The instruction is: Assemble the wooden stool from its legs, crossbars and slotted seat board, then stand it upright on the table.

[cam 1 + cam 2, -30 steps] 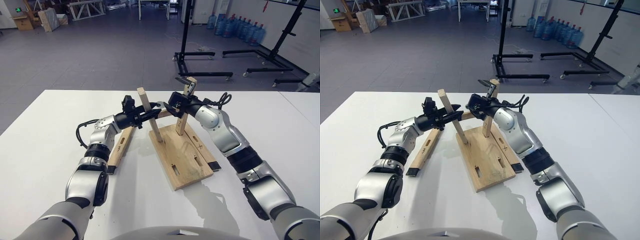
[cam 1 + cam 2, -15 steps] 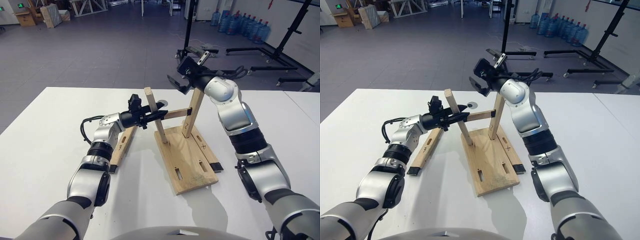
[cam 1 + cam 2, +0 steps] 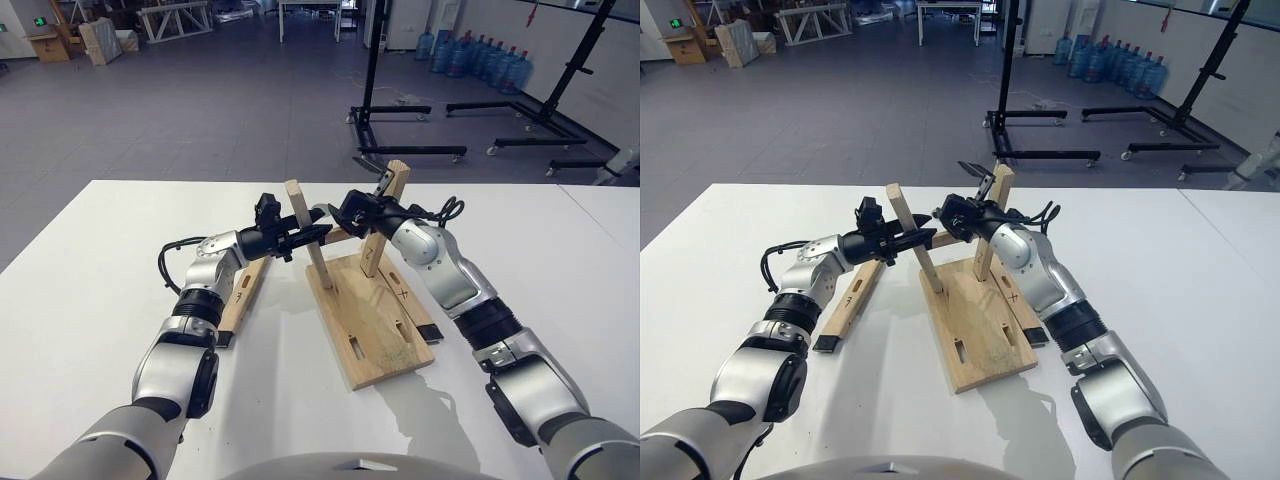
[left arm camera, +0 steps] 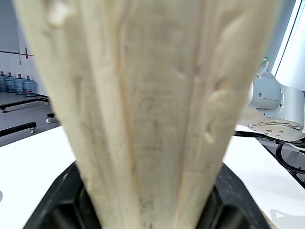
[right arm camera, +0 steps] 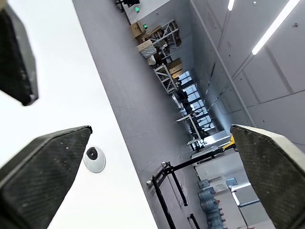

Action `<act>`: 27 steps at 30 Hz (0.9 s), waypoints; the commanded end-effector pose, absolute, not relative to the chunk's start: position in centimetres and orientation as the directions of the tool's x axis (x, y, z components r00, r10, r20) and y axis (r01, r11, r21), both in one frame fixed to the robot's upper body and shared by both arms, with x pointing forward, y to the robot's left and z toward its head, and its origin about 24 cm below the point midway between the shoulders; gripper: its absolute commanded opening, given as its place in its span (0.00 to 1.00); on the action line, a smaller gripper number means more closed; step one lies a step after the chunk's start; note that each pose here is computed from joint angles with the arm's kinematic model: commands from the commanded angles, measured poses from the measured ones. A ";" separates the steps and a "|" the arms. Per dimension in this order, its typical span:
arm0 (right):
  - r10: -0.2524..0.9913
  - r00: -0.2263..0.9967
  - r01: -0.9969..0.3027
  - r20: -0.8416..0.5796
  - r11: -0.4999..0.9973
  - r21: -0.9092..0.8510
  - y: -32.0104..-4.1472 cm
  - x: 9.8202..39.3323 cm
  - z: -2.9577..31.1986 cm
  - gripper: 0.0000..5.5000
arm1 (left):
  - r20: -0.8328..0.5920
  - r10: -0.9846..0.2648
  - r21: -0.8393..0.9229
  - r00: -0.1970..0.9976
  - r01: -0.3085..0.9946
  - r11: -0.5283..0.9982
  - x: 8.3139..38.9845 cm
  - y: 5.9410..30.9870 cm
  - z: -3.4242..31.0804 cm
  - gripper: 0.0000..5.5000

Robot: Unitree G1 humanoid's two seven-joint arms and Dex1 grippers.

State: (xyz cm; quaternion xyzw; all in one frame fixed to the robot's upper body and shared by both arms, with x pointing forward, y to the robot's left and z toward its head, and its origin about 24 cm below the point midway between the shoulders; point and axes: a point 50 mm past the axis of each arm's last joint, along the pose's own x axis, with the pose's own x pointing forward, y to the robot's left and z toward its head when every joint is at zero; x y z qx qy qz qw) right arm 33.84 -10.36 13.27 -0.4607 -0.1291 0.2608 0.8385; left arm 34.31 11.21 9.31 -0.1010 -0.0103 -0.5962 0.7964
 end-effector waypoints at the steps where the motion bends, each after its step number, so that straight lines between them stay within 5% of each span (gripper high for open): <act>1: 0.548 0.799 -0.551 -0.246 0.507 -0.662 -10.4 32.6 9.1 0.98 | 0.048 -0.964 -0.195 0.263 0.949 0.249 33.6 10.8 7.3 0.37; 7: 0.579 0.810 -0.362 0.089 0.614 -0.702 -10.1 34.5 23.3 0.98 | 0.028 -0.966 -0.190 0.259 0.950 0.249 33.6 10.7 7.3 0.37; 11: 0.565 0.815 -0.274 0.129 0.572 -0.773 -10.8 34.6 26.4 0.98 | 0.024 -0.964 -0.185 0.264 0.949 0.255 33.7 10.9 7.4 0.37; 14: 0.553 0.832 -0.311 0.035 0.518 -0.796 -11.4 34.4 23.3 0.98 | 0.023 -0.965 -0.183 0.262 0.950 0.254 33.6 11.0 7.4 0.37; 16: 0.537 0.838 -0.395 -0.095 0.477 -0.785 -12.0 33.9 18.3 0.98 | 0.023 -0.965 -0.184 0.262 0.950 0.254 33.5 11.0 7.4 0.37; 19: 0.480 0.758 -0.619 -0.442 0.313 -0.720 -12.6 30.7 4.9 0.98 | 0.021 -0.965 -0.192 0.263 0.948 0.254 33.3 11.0 7.2 0.37; 21: 0.470 0.674 -0.718 -0.570 0.235 -0.655 -12.5 27.8 -0.7 0.98 | 0.005 -0.966 -0.198 0.257 0.948 0.251 33.1 10.8 6.8 0.37; 27: 0.543 0.718 -0.657 -0.435 0.324 -0.681 -11.2 29.3 2.5 0.98 | -0.051 -0.960 -0.201 0.274 0.939 0.278 33.2 10.6 6.3 0.37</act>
